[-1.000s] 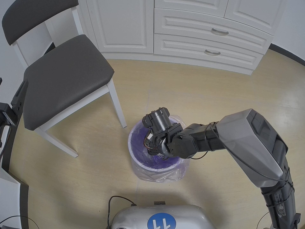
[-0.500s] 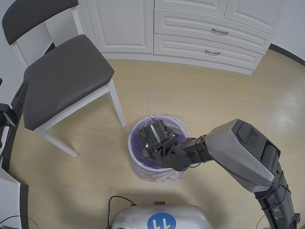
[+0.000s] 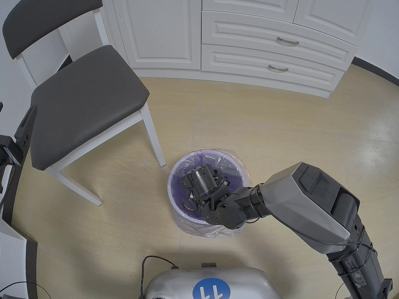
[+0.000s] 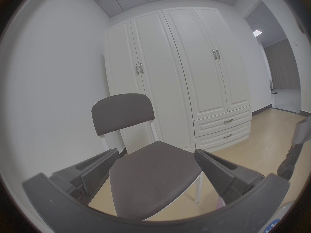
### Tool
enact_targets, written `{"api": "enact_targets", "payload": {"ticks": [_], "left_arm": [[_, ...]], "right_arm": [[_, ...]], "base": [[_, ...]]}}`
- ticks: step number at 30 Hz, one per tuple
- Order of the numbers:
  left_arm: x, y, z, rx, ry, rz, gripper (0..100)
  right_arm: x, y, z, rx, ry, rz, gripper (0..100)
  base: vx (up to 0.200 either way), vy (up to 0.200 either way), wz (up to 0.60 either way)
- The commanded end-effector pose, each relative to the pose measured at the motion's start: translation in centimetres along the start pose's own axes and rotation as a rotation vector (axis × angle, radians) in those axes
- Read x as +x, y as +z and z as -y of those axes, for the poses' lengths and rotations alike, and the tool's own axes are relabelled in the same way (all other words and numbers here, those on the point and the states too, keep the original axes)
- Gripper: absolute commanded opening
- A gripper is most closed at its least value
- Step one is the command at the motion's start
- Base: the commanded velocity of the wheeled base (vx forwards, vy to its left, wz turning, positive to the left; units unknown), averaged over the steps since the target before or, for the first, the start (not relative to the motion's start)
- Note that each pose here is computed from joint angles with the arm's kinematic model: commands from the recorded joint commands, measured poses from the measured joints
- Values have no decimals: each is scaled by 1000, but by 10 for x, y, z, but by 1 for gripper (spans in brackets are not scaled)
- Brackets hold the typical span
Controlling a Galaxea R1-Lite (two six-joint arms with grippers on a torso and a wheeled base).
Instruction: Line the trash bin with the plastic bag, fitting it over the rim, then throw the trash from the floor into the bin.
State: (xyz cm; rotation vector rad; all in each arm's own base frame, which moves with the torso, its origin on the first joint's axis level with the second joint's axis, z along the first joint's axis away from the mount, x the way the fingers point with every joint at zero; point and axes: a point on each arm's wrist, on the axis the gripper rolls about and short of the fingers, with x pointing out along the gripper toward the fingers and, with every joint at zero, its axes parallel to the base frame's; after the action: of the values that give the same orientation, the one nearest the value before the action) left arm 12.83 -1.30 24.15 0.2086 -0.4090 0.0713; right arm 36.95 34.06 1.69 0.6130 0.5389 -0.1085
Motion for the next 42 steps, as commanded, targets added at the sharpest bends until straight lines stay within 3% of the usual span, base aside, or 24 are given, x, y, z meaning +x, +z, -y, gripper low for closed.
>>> {"api": "enact_targets", "payload": {"ticks": [1,9,13,18,25,40,41,42], "left_arm": [[0,0,0,-1,0,1,100],[-1,1,0,-1,0,4,100],[-1,1,0,-1,1,5,100],[-2,1,0,33,1,2,100],[-2,0,0,41,3,2,100],[-2,0,0,41,1,1,100],[-2,0,0,41,1,2,100],[-2,0,0,41,1,2,100]], "right_arm": [[0,-6,4,-24,-10,-10,0],[-1,-11,7,-66,-32,0,0],[-3,-7,7,-110,-65,64,0],[-9,0,2,-100,-58,79,0],[4,-24,10,-108,-42,67,0],[2,-23,10,-90,11,97,0],[2,-22,10,-93,10,98,100],[1,-21,10,-96,13,100,100]], "base": [[0,0,0],[0,0,0],[0,0,0],[0,0,0],[0,0,0],[0,0,0],[0,0,0],[0,0,0]]}}
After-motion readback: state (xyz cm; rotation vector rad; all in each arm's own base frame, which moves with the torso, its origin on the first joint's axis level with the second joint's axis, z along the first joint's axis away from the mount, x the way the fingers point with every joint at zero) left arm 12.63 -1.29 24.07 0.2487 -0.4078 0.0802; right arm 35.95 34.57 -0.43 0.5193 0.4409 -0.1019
